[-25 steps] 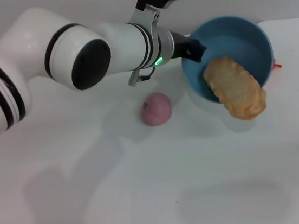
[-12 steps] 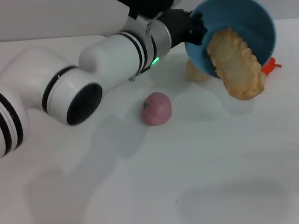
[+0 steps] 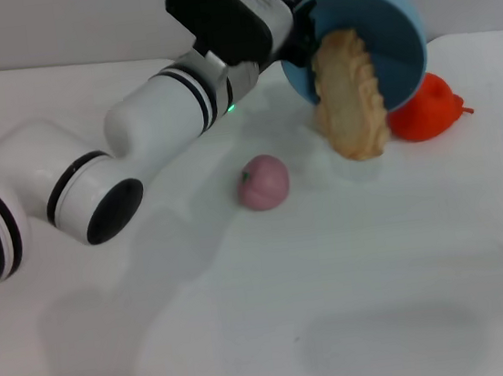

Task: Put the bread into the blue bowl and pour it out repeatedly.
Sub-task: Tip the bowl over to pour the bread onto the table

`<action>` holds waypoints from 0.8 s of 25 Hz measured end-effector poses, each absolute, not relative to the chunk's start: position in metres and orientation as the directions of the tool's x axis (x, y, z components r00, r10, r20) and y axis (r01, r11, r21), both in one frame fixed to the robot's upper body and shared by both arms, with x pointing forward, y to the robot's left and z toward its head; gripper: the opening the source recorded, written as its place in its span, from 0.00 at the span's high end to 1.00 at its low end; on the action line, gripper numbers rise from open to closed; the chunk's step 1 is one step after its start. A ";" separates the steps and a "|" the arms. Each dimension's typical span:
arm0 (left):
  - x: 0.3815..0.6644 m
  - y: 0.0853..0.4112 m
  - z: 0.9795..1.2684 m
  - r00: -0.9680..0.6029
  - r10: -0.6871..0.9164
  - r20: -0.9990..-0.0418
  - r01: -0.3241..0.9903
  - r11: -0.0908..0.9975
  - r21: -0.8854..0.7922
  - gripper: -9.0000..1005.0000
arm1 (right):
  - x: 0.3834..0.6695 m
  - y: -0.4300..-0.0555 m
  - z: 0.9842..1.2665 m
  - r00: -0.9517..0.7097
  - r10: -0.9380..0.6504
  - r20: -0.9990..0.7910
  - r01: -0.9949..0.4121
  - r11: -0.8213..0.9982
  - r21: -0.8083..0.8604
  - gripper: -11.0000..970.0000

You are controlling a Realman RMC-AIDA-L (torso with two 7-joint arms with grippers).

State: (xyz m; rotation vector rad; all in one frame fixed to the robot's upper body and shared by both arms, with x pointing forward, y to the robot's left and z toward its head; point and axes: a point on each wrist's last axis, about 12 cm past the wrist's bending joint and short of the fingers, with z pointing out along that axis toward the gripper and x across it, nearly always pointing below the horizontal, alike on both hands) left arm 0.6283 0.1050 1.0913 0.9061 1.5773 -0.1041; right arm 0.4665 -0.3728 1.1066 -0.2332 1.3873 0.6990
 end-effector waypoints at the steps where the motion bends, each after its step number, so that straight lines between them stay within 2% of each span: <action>1: 0.627 0.105 1.091 0.078 0.498 -0.864 0.592 0.674 0.442 0.99 | 0.467 -0.373 1.106 0.021 0.314 -0.949 -0.576 0.780 0.246 0.55; 10: 0.616 0.103 1.085 0.273 0.630 -0.727 0.554 0.515 0.654 0.99 | 0.469 -0.368 1.101 -0.004 0.331 -0.944 -0.582 0.767 0.272 0.55; 15: 0.602 0.105 1.087 0.391 0.604 -0.695 0.481 0.509 0.714 0.99 | 0.468 -0.364 1.099 -0.011 0.346 -0.938 -0.595 0.752 0.284 0.55; 20: 0.594 0.107 1.085 0.429 0.613 -0.663 0.426 0.510 0.747 0.99 | 0.465 -0.361 1.097 -0.022 0.345 -0.938 -0.617 0.734 0.284 0.55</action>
